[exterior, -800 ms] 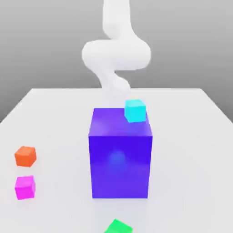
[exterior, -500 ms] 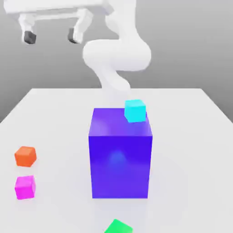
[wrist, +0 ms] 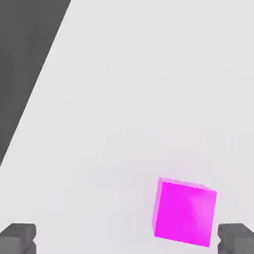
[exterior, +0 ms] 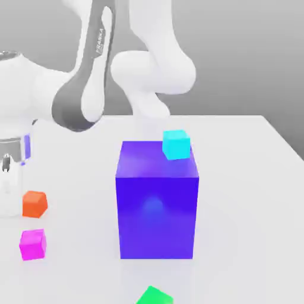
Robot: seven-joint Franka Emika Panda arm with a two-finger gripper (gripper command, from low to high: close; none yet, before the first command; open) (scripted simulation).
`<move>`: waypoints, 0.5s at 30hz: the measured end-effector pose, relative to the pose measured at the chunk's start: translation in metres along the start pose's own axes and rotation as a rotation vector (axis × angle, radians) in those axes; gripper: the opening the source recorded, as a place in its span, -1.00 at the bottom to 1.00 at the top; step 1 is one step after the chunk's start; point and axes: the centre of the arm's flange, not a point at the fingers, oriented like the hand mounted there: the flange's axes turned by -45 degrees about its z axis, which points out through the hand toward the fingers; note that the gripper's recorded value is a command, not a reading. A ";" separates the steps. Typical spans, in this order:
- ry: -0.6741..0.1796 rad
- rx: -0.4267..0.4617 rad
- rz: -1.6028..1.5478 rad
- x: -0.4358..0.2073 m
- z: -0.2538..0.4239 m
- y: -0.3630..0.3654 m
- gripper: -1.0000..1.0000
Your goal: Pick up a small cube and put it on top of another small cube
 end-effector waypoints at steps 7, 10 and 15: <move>-0.024 -0.014 0.045 -0.001 0.076 0.011 -1.00; -0.023 -0.014 0.045 -0.001 0.076 0.011 -1.00; -0.024 -0.013 0.047 0.000 0.061 0.011 -1.00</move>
